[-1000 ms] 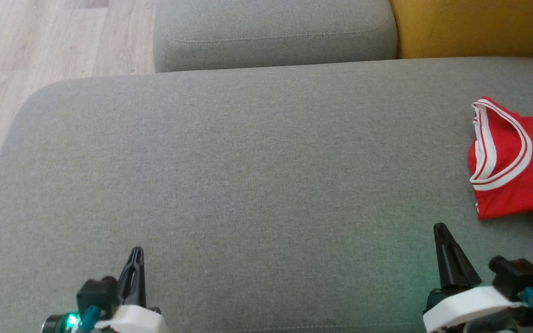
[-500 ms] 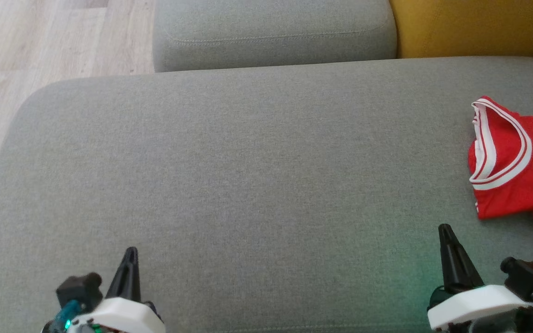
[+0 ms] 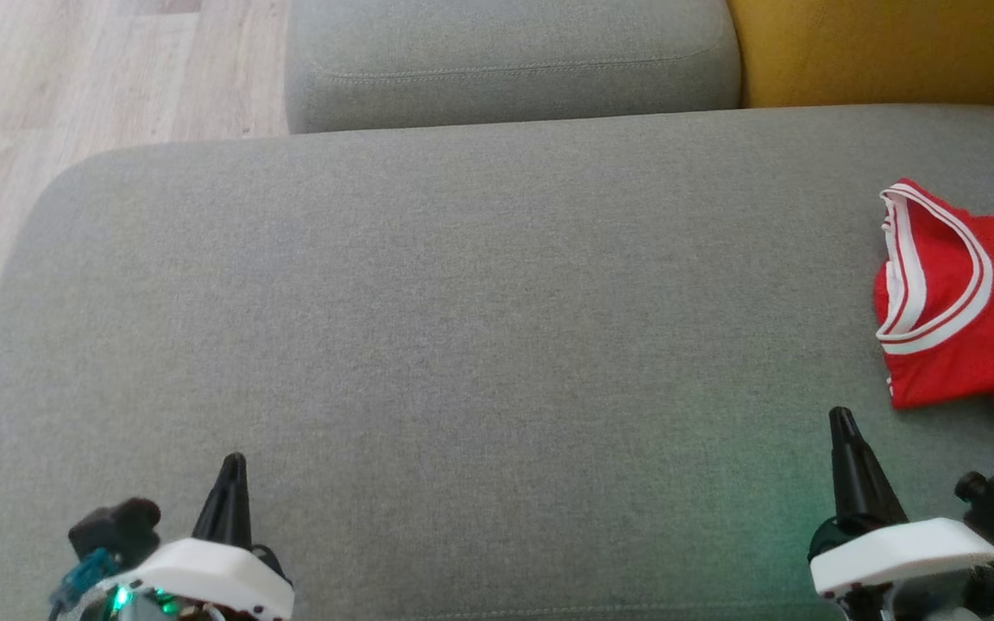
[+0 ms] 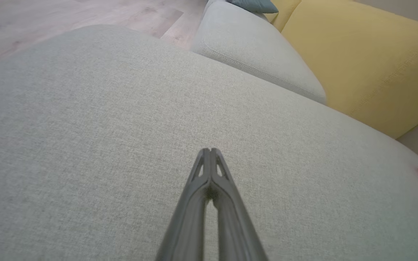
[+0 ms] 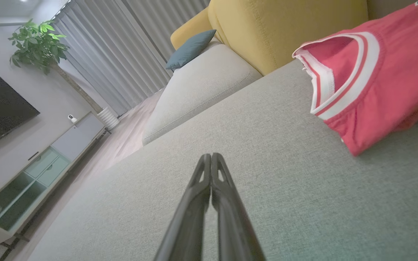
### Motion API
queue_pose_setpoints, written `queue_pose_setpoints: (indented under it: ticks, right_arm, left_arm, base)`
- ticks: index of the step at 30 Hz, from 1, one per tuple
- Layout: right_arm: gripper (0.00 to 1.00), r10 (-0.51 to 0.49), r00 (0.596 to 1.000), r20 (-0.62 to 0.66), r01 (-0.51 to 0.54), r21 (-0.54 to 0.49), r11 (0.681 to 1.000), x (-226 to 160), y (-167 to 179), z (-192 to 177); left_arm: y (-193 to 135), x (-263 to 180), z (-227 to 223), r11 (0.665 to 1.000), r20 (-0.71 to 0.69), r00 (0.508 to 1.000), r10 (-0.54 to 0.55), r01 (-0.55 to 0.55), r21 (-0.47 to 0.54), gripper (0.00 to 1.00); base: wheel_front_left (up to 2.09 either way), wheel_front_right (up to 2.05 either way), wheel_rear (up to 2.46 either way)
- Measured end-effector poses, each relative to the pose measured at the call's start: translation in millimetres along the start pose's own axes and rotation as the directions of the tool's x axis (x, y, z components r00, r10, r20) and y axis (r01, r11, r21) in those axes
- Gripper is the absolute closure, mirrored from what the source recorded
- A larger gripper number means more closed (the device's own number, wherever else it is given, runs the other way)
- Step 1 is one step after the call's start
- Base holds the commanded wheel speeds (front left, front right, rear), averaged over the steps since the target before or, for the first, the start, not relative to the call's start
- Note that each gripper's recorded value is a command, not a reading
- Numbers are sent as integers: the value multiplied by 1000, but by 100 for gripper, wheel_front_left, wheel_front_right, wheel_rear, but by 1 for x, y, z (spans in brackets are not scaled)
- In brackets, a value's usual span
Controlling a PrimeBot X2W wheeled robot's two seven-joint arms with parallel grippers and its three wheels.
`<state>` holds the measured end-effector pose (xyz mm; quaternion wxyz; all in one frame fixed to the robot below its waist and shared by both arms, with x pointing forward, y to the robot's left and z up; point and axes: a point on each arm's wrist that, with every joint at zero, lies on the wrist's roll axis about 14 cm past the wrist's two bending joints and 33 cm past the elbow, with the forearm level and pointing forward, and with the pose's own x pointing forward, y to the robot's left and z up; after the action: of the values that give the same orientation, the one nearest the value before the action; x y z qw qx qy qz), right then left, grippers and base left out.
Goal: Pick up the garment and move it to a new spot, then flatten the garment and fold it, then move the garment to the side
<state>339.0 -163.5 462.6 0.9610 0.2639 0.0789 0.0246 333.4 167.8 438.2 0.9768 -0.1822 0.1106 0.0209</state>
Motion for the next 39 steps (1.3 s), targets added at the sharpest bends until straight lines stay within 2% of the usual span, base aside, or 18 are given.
queue_pose_setpoints:
  ticks: [8, 19, 28, 39]
  right_arm:
    - [100, -15, 1000, -3, 15, 94, 995, 0, -4, -1]
    - [100, -31, 999, 14, 27, 218, 976, 4, -9, 5]
    - [100, -38, 999, 21, 29, 317, 948, 7, -11, 8]
    - [100, -43, 999, 29, 27, 432, 901, 11, -13, 12]
  left_arm:
    - [0, 2, -2, 995, -23, 1000, 4, -6, -104, 100]
    - [1, 7, 1, 969, -35, 999, 2, -10, -245, 100]
    - [3, 10, 3, 936, -45, 999, 2, -18, -353, 100]
    - [3, 13, 6, 873, -48, 999, -8, -17, -487, 100]
  base:
    - [0, 0, 0]
    - [0, 0, 0]
    - [0, 0, 0]
    - [0, 0, 0]
